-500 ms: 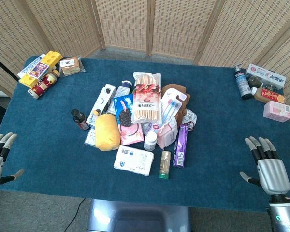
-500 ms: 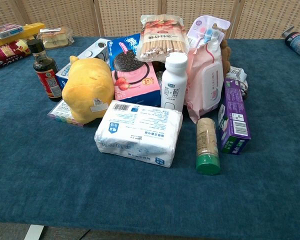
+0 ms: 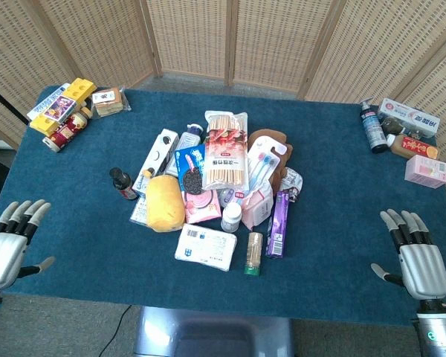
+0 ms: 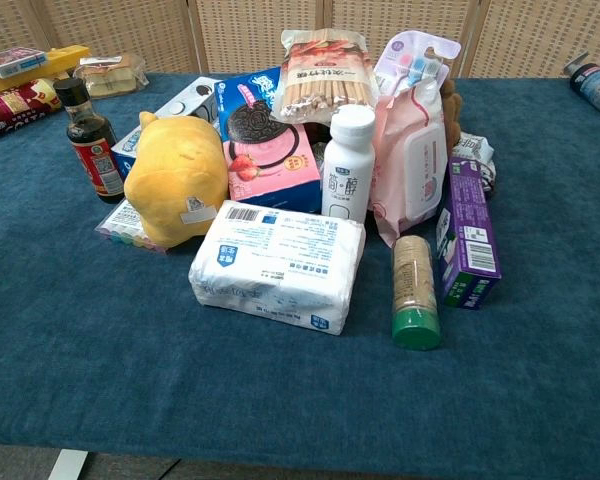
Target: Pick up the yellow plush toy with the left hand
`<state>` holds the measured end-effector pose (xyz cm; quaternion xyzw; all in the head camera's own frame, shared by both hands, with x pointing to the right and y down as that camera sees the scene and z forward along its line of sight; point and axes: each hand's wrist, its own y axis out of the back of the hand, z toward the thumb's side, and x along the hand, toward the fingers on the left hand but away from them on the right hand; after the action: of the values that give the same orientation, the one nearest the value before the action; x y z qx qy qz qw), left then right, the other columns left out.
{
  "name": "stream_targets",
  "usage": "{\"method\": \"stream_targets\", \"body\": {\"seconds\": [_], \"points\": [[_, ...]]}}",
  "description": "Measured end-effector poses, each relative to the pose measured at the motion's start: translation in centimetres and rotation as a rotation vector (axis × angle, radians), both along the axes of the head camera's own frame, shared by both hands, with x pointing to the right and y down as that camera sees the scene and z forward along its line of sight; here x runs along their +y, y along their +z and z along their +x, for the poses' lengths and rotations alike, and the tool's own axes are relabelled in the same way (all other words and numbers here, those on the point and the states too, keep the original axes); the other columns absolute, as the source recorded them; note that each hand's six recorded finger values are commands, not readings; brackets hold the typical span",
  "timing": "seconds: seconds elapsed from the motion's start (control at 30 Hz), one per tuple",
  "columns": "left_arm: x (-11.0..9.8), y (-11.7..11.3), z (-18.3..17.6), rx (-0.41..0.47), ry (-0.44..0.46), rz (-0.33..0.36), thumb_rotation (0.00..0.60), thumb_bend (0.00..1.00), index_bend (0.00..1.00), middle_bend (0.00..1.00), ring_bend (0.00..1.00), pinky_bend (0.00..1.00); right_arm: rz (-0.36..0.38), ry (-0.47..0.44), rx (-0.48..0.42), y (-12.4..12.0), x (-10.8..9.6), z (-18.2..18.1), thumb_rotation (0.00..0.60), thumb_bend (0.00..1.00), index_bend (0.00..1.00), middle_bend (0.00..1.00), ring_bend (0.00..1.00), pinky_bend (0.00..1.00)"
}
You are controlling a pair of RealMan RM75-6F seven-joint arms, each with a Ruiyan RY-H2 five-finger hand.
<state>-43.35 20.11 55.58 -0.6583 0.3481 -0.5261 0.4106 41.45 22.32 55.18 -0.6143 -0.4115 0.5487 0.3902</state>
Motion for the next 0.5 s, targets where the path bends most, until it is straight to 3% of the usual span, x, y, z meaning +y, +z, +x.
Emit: {"method": "stream_targets", "body": {"seconds": [0.17,0.33,0.5], "points": [[-2.5,0.9,4.1,0.019,0.16,0.018,0.6,0.0,0.0,0.0,0.0,0.0,0.01,0.002,-0.007,-0.4,-0.1,0.1,0.6,0.0,0.0,0.0,0.0,0.0],[-4.3,2.4,7.2,0.025,0.253,-0.009,0.6,0.0,0.0,0.0,0.0,0.0,0.006,0.014,-0.017,-0.6,-0.1,0.2,0.6,0.0,0.0,0.0,0.0,0.0],[-6.4,4.7,10.2,-0.03,0.345,-0.026,0.6,0.0,0.0,0.0,0.0,0.0,0.004,0.029,-0.03,-0.9,-0.3,0.4,0.6,0.0,0.0,0.0,0.0,0.0]]}}
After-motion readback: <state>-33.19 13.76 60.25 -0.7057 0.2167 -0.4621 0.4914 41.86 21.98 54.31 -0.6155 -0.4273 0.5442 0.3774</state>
